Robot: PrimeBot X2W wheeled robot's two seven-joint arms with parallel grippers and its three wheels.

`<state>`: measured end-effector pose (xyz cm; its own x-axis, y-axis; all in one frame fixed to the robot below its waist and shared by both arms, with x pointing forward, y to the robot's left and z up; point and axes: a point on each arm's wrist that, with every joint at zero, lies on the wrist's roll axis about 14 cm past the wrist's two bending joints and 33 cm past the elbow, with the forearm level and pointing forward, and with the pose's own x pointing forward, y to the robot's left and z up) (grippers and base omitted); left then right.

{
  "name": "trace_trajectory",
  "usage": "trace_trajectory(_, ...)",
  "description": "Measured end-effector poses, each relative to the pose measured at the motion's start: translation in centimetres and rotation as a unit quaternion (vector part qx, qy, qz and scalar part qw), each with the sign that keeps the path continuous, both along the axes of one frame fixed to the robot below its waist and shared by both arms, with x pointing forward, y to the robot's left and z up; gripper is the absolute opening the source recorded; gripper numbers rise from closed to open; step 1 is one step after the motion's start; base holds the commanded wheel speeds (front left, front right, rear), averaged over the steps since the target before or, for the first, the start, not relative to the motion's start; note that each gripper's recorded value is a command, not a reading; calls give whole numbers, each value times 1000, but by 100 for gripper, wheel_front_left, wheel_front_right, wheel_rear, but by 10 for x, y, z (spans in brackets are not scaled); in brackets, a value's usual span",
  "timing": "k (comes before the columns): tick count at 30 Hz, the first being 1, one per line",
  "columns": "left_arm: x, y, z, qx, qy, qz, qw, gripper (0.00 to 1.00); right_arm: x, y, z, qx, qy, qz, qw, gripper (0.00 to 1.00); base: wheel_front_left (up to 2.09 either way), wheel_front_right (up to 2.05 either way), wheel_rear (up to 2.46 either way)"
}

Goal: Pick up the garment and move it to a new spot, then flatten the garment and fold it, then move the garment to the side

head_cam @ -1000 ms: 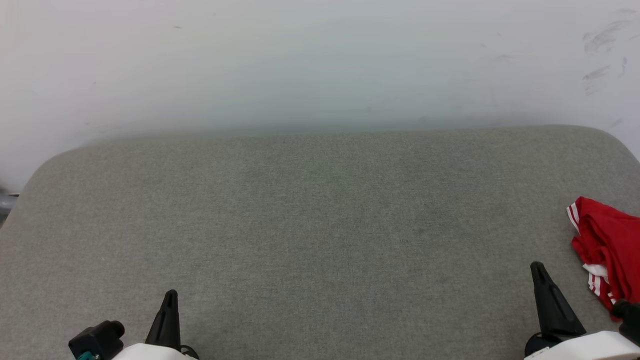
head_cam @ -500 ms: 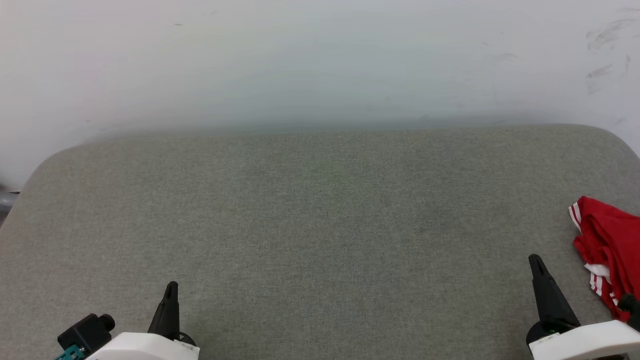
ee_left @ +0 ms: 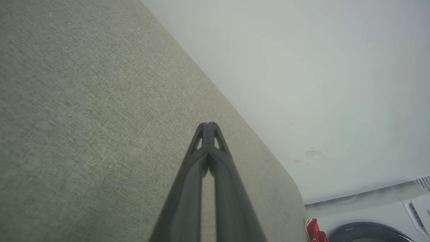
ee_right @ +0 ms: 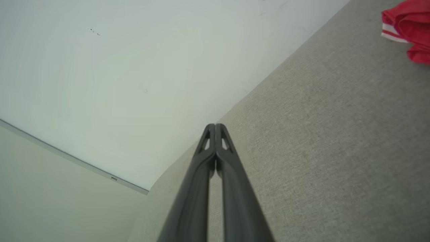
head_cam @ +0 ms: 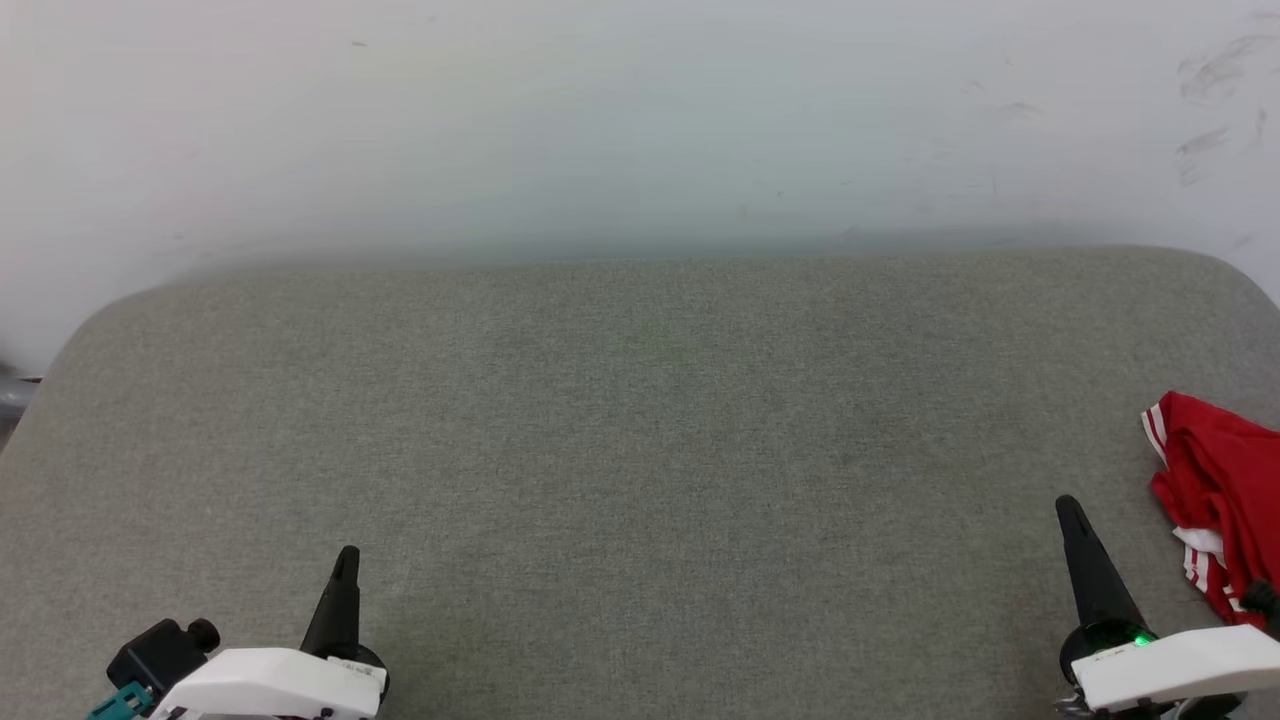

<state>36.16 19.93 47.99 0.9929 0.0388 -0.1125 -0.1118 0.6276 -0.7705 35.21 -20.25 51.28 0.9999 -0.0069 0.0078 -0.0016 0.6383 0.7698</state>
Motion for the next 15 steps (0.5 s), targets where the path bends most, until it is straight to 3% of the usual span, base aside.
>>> trace_trajectory(15, 6, 0, 3, -87, -5, 3, 996, 0, 8, 0, -3, 87, 3, 1, 996, 0, 0, 0, 0)
